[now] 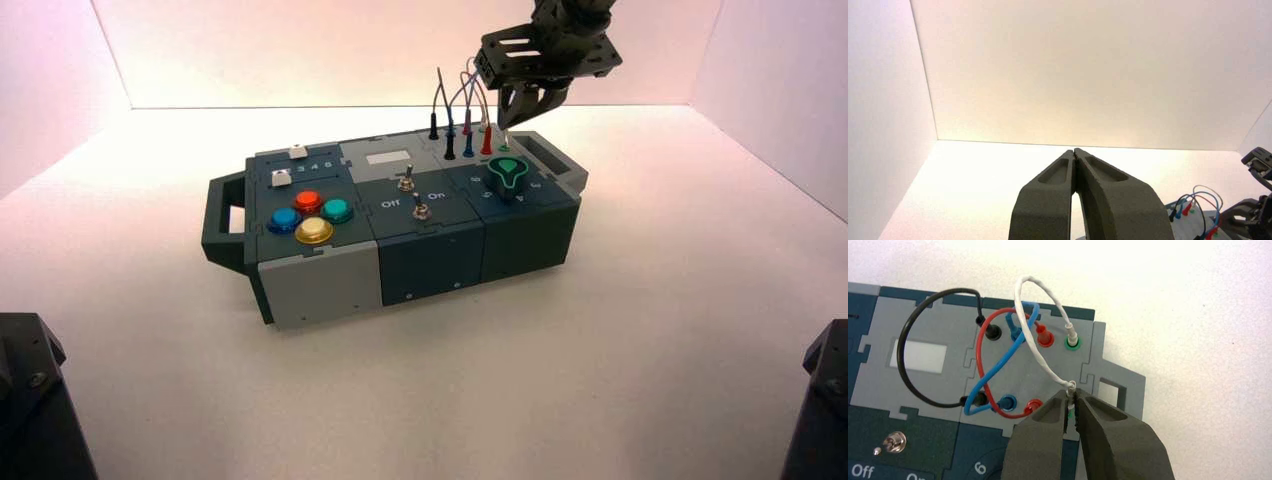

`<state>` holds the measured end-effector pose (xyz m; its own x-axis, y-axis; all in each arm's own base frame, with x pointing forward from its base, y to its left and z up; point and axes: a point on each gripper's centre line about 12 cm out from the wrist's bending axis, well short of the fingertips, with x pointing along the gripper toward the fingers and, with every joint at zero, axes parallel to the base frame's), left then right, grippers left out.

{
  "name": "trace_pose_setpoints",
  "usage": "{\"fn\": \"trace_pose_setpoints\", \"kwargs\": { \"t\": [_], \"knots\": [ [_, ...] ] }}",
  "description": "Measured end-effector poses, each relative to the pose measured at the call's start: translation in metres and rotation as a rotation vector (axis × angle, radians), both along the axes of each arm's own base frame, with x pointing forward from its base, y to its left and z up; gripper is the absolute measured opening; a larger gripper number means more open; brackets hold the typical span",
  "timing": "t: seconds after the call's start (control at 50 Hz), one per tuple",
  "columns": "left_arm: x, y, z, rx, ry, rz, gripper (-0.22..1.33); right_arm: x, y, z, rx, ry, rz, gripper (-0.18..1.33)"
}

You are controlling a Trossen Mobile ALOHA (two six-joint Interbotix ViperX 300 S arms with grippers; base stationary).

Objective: Insert the white wire.

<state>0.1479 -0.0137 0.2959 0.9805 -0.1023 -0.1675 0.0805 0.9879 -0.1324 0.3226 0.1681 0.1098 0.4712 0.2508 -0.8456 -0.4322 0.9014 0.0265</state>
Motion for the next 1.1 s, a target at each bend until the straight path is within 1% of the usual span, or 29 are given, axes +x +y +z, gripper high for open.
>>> {"fn": "trace_pose_setpoints", "kwargs": {
  "t": [0.4,1.1],
  "knots": [
    [0.0,0.0003,0.0,0.002,0.0,0.002,-0.16,-0.0012,0.0032,0.0004,0.002,-0.001,0.008,-0.01],
    [0.0,0.0002,-0.0002,0.003,0.001,0.001,-0.16,0.0032,0.0052,-0.0019,-0.005,-0.004,0.016,-0.01]
  ]
}}
